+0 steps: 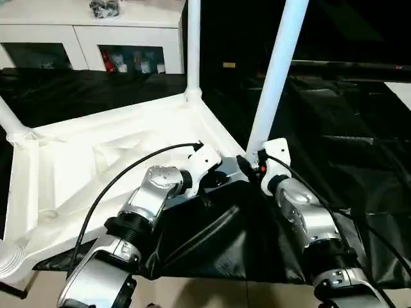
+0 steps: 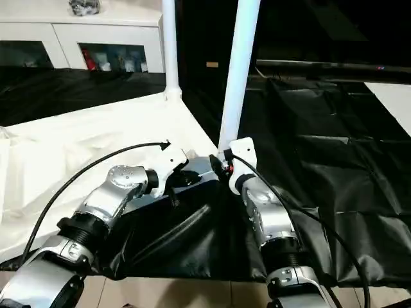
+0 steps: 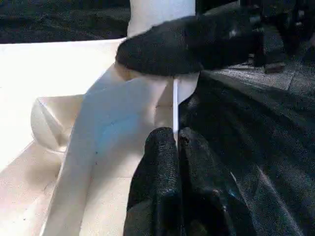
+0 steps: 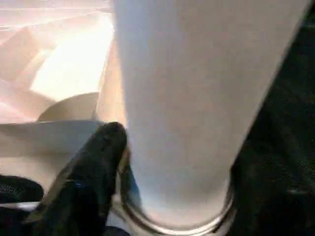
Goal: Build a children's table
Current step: Rotate leg to tighten
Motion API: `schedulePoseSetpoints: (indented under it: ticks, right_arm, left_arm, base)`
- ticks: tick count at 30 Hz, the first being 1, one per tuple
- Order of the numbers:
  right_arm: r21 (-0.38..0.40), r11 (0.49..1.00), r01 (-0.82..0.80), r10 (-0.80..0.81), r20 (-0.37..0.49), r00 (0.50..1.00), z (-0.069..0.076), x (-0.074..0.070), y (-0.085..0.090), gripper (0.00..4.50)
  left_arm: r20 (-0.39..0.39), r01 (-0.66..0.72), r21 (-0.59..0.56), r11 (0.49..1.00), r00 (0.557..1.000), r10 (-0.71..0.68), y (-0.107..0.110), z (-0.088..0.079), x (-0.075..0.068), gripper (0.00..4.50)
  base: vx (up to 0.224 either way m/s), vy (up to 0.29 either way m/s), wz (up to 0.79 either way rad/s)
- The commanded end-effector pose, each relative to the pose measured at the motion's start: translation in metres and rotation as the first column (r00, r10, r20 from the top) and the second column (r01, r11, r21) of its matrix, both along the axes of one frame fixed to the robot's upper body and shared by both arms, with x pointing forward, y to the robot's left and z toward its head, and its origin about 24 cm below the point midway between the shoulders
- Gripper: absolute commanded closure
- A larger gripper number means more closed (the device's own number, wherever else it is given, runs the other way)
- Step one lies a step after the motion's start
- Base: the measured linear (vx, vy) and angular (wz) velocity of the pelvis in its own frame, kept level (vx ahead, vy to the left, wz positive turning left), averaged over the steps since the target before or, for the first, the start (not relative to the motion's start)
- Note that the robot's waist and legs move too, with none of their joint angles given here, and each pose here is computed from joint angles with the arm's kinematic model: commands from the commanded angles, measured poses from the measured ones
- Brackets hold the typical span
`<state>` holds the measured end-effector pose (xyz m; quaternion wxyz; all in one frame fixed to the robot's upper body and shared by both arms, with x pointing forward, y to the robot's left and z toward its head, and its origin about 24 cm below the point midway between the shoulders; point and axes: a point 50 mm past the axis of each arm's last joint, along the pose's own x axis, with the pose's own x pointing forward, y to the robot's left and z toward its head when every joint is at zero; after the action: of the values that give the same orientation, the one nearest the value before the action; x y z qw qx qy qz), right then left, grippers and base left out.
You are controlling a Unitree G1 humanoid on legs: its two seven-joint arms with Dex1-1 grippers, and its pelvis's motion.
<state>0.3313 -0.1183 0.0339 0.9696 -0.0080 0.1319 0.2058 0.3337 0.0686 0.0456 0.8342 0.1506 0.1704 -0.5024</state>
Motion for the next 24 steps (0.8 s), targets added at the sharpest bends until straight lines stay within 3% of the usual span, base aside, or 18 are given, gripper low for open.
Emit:
schedulePoseSetpoints:
  ticks: [1, 4, 5, 12, 15, 18, 20, 21, 24]
  right_arm:
    - [0.075, 0.978, -0.193, 0.194, -0.001, 0.981, 0.002, -0.007, 0.039, 0.83]
    - [0.04, 0.962, -0.271, 0.27, 0.028, 0.962, 0.007, -0.008, 0.03, 0.64]
    - [0.03, 0.953, -0.303, 0.302, 0.029, 0.953, 0.007, -0.01, 0.027, 0.37]
    - [0.0, 0.904, -0.428, 0.428, 0.015, 0.904, 0.007, -0.016, 0.012, 0.37]
    - [-0.006, 0.857, -0.516, 0.516, -0.006, 0.857, 0.007, -0.023, 0.004, 0.37]
    - [0.003, 0.777, -0.629, 0.629, -0.03, 0.777, 0.008, -0.035, -0.004, 0.37]
    - [0.003, 0.777, -0.629, 0.629, -0.03, 0.777, 0.008, -0.035, -0.004, 0.37]
    - [0.004, 0.753, -0.658, 0.658, -0.039, 0.752, 0.008, -0.039, -0.007, 0.62]
    - [0.012, 0.707, -0.707, 0.706, -0.056, 0.706, 0.008, -0.046, -0.012, 0.74]
  left_arm:
    - [0.05, 0.096, -0.057, 0.994, 0.994, -0.093, -0.024, 0.014, -0.003, 4.5]
    - [0.06, 0.136, -0.042, 0.99, 0.989, -0.133, -0.011, 0.015, -0.004, 4.5]
    - [0.059, 0.143, -0.036, 0.989, 0.988, -0.141, -0.006, 0.015, -0.004, 4.5]
    - [0.05, 0.216, -0.035, 0.976, 0.976, -0.214, 0.011, 0.016, -0.009, 4.5]
    - [0.038, 0.283, -0.035, 0.958, 0.959, -0.282, 0.02, 0.016, -0.015, 4.5]
    - [0.003, 0.355, -0.027, 0.934, 0.935, -0.355, 0.03, 0.016, -0.022, 4.5]
    - [0.003, 0.355, -0.027, 0.934, 0.935, -0.355, 0.03, 0.016, -0.022, 4.5]
    - [-0.004, 0.361, -0.022, 0.932, 0.932, -0.362, 0.034, 0.016, -0.023, 4.5]
    - [-0.016, 0.377, -0.021, 0.926, 0.926, -0.377, 0.041, 0.017, -0.025, 4.5]
  base:
    - [0.0, 0.0, 0.0]
    - [0.0, 0.0, 0.0]
    - [0.0, 0.0, 0.0]
    - [0.0, 0.0, 0.0]
    - [0.0, 0.0, 0.0]
    - [0.0, 0.0, 0.0]
    - [0.0, 0.0, 0.0]
    - [0.0, 0.0, 0.0]
    - [0.0, 0.0, 0.0]
